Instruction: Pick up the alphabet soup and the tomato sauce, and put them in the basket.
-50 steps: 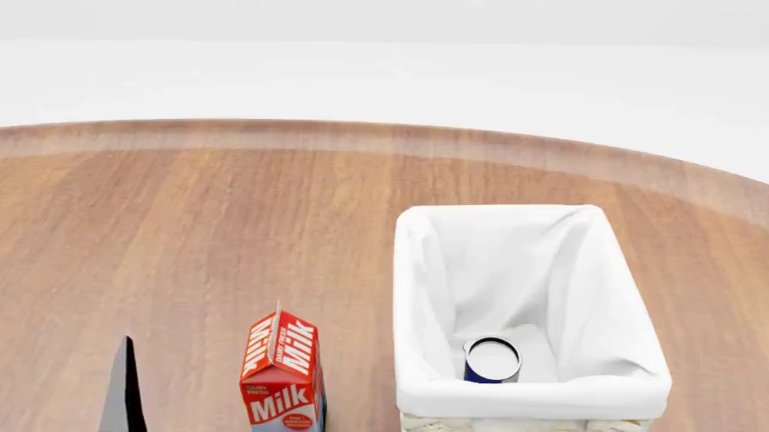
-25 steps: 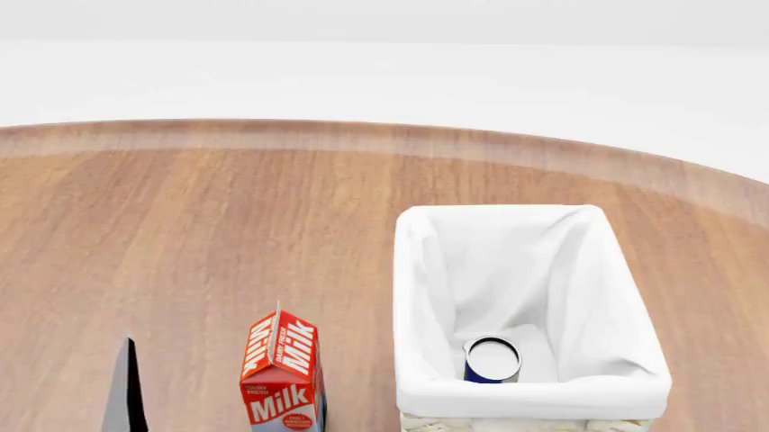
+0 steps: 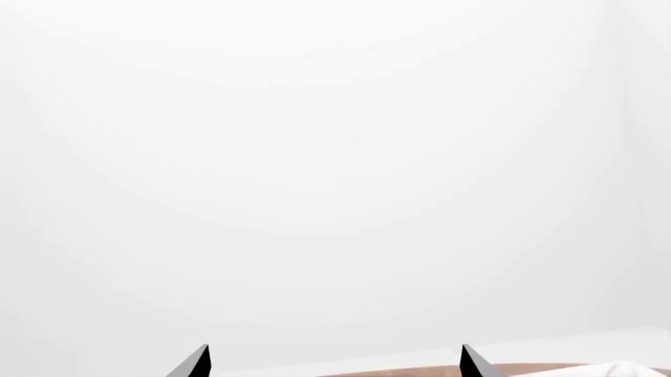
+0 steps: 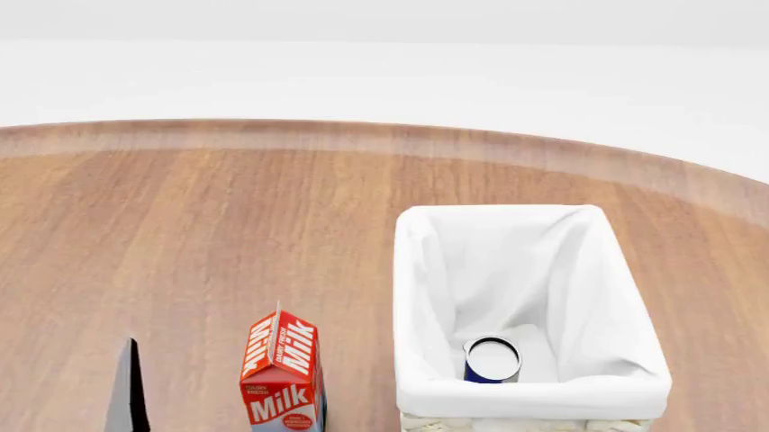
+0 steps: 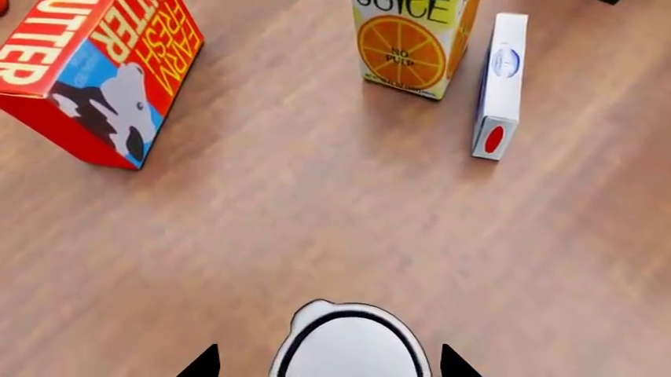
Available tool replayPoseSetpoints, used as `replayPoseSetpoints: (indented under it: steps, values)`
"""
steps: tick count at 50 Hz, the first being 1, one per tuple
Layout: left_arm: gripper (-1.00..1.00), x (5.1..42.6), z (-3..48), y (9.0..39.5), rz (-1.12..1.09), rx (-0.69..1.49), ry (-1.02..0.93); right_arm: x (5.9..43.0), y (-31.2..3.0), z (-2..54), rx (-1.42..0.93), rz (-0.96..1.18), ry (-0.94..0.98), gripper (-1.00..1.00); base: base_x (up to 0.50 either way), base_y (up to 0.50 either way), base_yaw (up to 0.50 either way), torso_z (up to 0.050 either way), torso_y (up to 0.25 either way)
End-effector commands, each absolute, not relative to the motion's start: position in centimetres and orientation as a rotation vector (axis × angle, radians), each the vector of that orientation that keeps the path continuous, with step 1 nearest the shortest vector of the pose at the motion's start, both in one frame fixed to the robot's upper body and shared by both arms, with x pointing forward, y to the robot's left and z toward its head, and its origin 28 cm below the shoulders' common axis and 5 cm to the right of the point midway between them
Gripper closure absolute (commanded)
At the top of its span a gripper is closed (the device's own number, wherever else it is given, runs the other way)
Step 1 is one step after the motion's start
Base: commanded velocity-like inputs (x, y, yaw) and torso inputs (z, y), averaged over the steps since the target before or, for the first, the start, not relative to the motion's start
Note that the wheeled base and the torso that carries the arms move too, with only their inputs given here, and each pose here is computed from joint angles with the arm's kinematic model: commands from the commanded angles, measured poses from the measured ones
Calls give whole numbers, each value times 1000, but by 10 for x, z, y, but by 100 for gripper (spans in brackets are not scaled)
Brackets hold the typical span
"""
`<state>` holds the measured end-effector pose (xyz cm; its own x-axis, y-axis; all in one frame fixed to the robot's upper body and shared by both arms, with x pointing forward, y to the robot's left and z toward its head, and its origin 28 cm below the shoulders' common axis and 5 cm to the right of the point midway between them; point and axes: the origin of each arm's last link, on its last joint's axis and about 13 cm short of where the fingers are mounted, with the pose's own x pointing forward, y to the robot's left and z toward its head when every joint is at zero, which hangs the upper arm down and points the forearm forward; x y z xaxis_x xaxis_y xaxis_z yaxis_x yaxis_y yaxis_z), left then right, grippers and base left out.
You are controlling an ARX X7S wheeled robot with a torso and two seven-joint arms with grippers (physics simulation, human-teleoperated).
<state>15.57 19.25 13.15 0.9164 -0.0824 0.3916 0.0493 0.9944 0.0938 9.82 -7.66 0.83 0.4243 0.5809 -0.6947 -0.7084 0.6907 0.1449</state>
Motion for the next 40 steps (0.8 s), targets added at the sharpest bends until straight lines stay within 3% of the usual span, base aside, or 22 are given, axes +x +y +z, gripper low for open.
replayPoseSetpoints:
  steps: [1, 40]
  values:
    - [-100, 156, 131, 192, -69, 83, -404, 97, -77, 2, -183, 815, 801, -100, 0, 0, 0, 0, 0]
    - [-100, 156, 132, 192, -70, 82, -406, 97, -79, -10, -183, 811, 817, -100, 0, 0, 0, 0, 0]
